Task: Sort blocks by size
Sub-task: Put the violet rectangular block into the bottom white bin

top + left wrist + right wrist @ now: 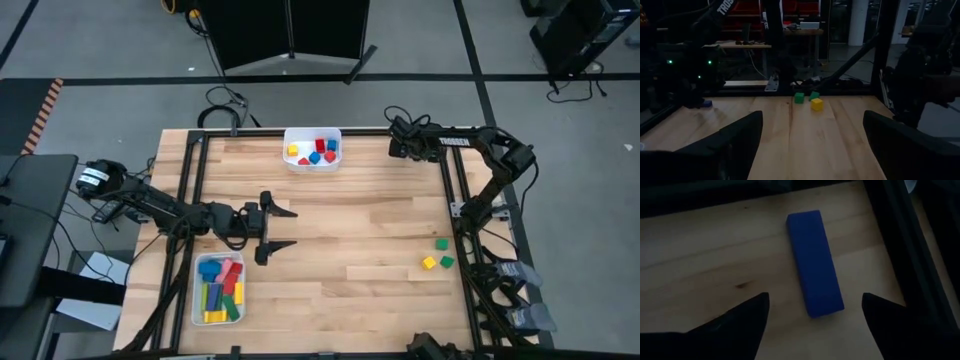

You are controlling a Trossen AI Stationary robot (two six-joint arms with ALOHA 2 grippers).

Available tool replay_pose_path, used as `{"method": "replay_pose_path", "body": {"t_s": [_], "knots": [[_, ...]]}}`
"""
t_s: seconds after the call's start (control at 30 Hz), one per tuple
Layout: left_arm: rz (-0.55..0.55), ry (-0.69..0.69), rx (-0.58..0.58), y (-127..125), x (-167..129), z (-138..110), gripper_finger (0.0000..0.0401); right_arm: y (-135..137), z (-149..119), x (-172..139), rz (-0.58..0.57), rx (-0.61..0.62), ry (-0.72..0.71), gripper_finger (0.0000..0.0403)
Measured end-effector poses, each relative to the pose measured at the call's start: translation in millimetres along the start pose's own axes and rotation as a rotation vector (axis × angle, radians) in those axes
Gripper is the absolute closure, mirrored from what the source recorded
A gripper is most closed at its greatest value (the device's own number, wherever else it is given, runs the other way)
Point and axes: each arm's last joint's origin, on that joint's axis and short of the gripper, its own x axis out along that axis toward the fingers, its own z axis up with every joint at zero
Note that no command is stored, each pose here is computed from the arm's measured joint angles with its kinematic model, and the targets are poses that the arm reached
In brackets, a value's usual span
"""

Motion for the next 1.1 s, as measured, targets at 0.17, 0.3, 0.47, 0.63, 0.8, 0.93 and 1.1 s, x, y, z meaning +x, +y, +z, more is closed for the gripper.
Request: {"method": "replay_pose_path", "body": {"t_s": [0.17,0.3,0.47,0.63,0.8,0.93,1.1], "knots": [[-0.001,0.0,-0.003,0.0,0.0,0.1,0.0048,0.2,-0.8,0.3,0.014,-0.01,0.021,0.0086],[-0.002,0.0,-0.019,-0.1,0.0,0.0,0.0048,8.1,-2.3,-2.5,0.055,-0.074,-0.038,0.0095],[-0.002,0.0,-0.022,-0.1,0.0,0.0,0.0048,22.1,-3.8,-15.9,0.161,-0.093,-0.108,0.0102],[-0.002,0.001,-0.022,0.0,0.0,-0.1,0.0048,41.4,13.4,-37.6,0.276,-0.17,-0.188,0.0108],[0.006,0.003,-0.027,1.9,0.4,-0.2,0.0048,42.5,46.0,-49.4,0.293,-0.216,-0.217,0.0116],[0.0,0.001,-0.046,1.8,0.4,-0.1,0.0048,28.3,60.8,-23.7,0.247,-0.253,-0.06,0.0121],[-0.002,0.0,-0.055,1.7,0.5,0.1,0.0048,21.9,54.0,9.3,0.184,-0.317,0.062,0.0123]]}}
